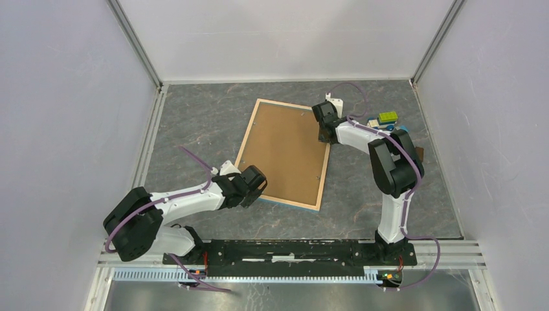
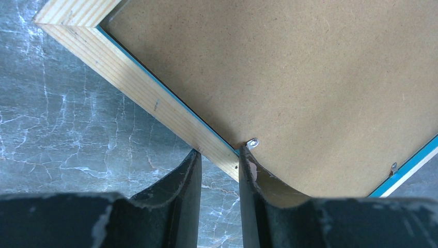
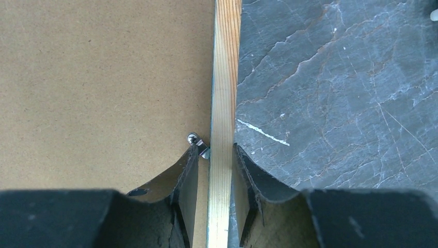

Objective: Put the photo into the frame

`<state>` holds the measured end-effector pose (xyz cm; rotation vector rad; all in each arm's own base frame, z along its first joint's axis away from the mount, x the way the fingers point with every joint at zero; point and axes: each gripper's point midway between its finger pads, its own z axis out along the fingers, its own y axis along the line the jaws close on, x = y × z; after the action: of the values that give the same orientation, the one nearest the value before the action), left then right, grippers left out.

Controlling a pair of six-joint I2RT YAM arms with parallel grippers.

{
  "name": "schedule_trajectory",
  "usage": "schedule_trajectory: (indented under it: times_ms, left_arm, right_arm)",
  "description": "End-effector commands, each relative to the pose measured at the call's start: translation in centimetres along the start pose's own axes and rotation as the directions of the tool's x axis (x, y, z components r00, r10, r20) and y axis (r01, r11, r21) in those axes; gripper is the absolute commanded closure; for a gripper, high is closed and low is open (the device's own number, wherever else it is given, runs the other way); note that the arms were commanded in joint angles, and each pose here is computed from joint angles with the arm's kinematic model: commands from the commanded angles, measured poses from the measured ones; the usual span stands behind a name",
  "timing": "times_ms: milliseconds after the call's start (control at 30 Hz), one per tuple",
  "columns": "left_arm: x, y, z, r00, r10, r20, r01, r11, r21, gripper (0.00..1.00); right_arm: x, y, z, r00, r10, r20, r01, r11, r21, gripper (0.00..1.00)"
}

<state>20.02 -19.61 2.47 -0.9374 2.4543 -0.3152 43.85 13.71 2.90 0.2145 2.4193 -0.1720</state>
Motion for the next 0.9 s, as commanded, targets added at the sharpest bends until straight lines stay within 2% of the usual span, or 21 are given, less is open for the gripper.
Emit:
schedule_trajectory:
  times_ms: [0, 67, 167, 333, 533, 600, 667, 733, 800, 867]
  left_arm:
    - [-0.2, 3.4, 0.3, 0.997, 0.079, 0.014, -0.077, 0.991, -0.108, 0.83]
    - [-0.1, 3.4, 0.3, 0.997, 0.082, 0.013, -0.080, 0.991, -0.104, 0.83]
    - [-0.1, 3.3, 0.3, 0.995, 0.098, 0.008, -0.096, 0.990, -0.101, 0.83]
    - [0.0, 3.3, 0.3, 0.994, 0.111, 0.004, -0.111, 0.989, -0.097, 0.84]
    - [-0.5, 3.1, 0.2, 0.988, 0.152, 0.017, -0.150, 0.984, -0.095, 0.84]
    - [-0.9, 3.0, 0.2, 0.980, 0.196, 0.020, -0.193, 0.977, -0.095, 0.83]
    - [-1.4, 3.1, 0.5, 0.969, 0.246, 0.000, -0.244, 0.964, -0.108, 0.83]
    - [-1.7, 3.4, 0.8, 0.954, 0.298, -0.037, -0.300, 0.948, -0.106, 0.82]
    - [-2.0, 3.4, 1.0, 0.939, 0.338, -0.062, -0.343, 0.935, -0.089, 0.81]
    - [-2.4, 3.7, 1.2, 0.923, 0.376, -0.082, -0.383, 0.920, -0.082, 0.80]
  right_arm:
    - [3.7, -0.6, 1.5, 0.990, -0.097, -0.105, 0.093, 0.995, -0.045, 0.67]
    - [3.8, -0.5, 1.6, 0.989, -0.105, -0.102, 0.099, 0.993, -0.063, 0.70]
    - [3.9, -0.3, 1.6, 0.989, -0.115, -0.098, 0.107, 0.991, -0.078, 0.84]
    - [4.0, -0.1, 1.7, 0.986, -0.138, -0.098, 0.130, 0.987, -0.092, 0.98]
    - [3.1, 0.6, 1.4, 0.982, -0.173, -0.071, 0.161, 0.976, -0.146, 0.99]
    - [2.4, 1.7, 0.5, 0.983, -0.181, -0.032, 0.170, 0.961, -0.219, 0.91]
    - [1.1, 2.8, -1.2, 0.984, -0.171, 0.056, 0.180, 0.935, -0.306, 0.72]
    - [-0.3, 3.0, -3.2, 0.979, -0.133, 0.156, 0.182, 0.916, -0.358, 0.58]
    - [-1.1, 2.4, -4.6, 0.969, -0.102, 0.227, 0.182, 0.912, -0.367, 0.48]
    - [-1.4, 1.5, -5.4, 0.960, -0.080, 0.267, 0.174, 0.921, -0.350, 0.44]
